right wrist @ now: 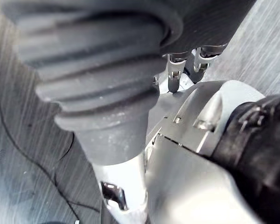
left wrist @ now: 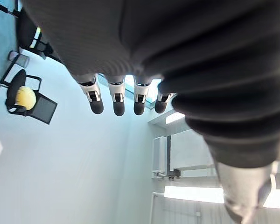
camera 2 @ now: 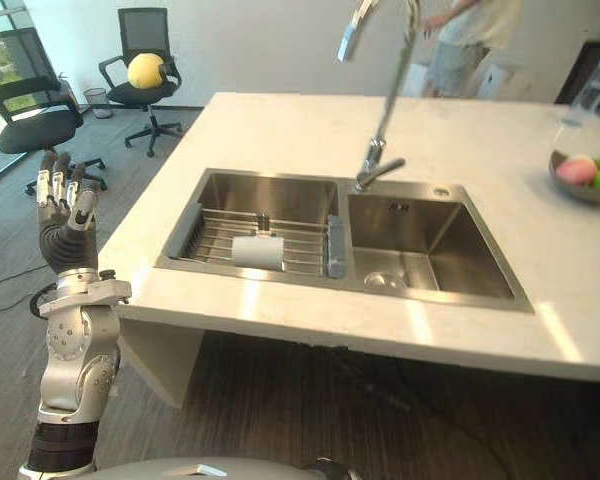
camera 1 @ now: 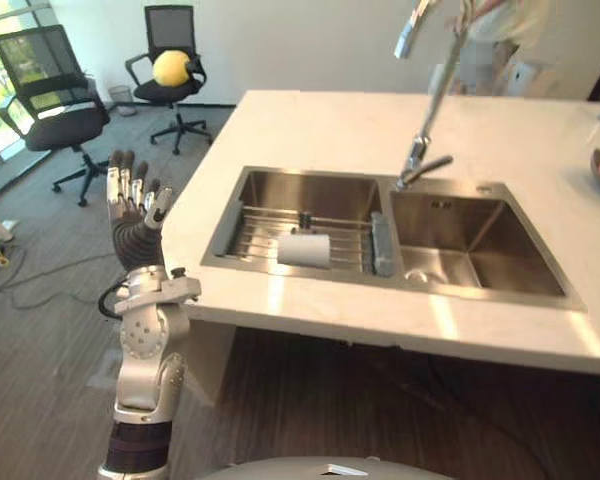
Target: Walk over to the sink, pick up the cup, carry it to the dishwasher, place the cup inside the dishwasher, then close the dishwasher door
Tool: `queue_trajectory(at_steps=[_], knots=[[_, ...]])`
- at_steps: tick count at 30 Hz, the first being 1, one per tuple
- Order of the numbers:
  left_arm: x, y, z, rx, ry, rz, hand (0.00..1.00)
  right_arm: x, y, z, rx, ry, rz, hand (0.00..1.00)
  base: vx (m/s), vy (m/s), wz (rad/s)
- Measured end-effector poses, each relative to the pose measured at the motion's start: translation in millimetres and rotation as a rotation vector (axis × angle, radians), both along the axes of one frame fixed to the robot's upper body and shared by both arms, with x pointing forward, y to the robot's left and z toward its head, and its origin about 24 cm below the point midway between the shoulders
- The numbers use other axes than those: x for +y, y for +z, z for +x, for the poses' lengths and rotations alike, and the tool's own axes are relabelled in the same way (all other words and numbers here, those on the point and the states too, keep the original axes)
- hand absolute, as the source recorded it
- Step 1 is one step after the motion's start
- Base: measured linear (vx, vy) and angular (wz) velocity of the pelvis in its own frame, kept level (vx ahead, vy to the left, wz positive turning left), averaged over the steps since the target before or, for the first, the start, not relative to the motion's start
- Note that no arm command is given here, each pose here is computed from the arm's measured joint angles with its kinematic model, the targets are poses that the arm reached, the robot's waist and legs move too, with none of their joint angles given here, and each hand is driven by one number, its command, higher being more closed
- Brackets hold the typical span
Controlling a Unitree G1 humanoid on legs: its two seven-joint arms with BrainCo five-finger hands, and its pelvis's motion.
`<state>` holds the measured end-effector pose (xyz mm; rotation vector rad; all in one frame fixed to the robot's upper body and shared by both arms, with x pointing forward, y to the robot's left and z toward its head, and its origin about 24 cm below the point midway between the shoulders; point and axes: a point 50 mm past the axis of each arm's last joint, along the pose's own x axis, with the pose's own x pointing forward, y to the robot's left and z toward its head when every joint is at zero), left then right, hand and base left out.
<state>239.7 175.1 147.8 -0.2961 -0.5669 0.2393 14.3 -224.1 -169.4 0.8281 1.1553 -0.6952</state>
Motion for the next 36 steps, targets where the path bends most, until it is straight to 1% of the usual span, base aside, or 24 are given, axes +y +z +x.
queue_trajectory(at_steps=[3,5,7,9,10,11,14,18,21,23,24,26,28,29,30,31,33,35,36], knots=[[0,0,3,0.003,-0.008,0.026,0.0,9,-2,10,-0.027,-0.06,0.027,0.0,0.12,-0.031,0.23],[-3,6,9,-0.019,-0.027,0.052,0.0,11,-2,9,-0.028,-0.077,0.033,0.0,0.15,-0.156,0.18],[-5,15,12,-0.056,-0.043,0.076,0.0,20,-4,1,-0.004,-0.053,0.046,0.0,0.18,-0.259,0.24],[-11,13,11,-0.054,-0.06,0.046,0.0,13,-3,-4,0.008,-0.042,0.025,0.0,0.2,-0.208,0.0],[-19,14,10,-0.065,-0.091,0.035,0.0,3,-1,-1,0.006,-0.024,-0.002,0.0,0.28,-0.222,-0.21],[-27,16,11,-0.078,-0.126,0.027,0.0,-1,0,1,0.003,-0.022,-0.013,0.0,0.28,-0.194,-0.14],[-39,19,16,-0.074,-0.185,0.019,0.0,3,-1,2,0.006,-0.042,-0.008,0.0,0.22,-0.066,0.08],[-41,4,24,0.016,-0.202,0.044,0.0,11,-3,0,0.007,-0.078,0.012,0.0,0.11,-0.011,-0.04],[-41,-13,30,0.105,-0.238,0.192,0.0,12,-3,1,0.009,-0.078,0.02,0.0,0.04,0.045,-0.01],[-39,-34,35,0.21,-0.26,0.373,0.0,11,-3,4,0.0,-0.075,0.019,0.0,-0.02,0.046,-0.1],[-39,-40,36,0.235,-0.266,0.427,0.0,10,-3,5,-0.003,-0.073,0.019,0.0,-0.04,0.05,-0.13],[-40,-58,37,0.304,-0.295,0.609,0.0,8,-2,8,-0.012,-0.071,0.019,0.0,-0.08,0.048,-0.12],[-40,-69,36,0.345,-0.306,0.748,0.0,7,-1,9,-0.023,-0.076,0.019,0.0,-0.11,0.03,-0.09],[-38,-71,36,0.352,-0.301,0.787,0.0,6,-1,8,-0.023,-0.076,0.019,0.0,-0.09,0.019,-0.11],[-33,-74,35,0.36,-0.279,0.879,0.0,5,-1,7,-0.024,-0.076,0.018,0.0,-0.08,0.01,-0.1],[-30,-74,35,0.359,-0.267,0.918,0.0,5,-1,7,-0.027,-0.076,0.017,0.0,-0.09,0.003,-0.11],[-25,-73,33,0.323,-0.253,1.067,0.0,0,0,5,-0.03,-0.075,0.014,0.0,-0.06,-0.003,-0.08],[-28,-74,30,0.297,-0.274,1.121,0.0,-4,1,3,-0.033,-0.097,0.011,0.0,-0.02,-0.002,-0.05],[-29,-75,30,0.29,-0.283,1.127,0.0,-5,1,2,-0.032,-0.102,0.009,0.0,0.0,0.0,0.0]])
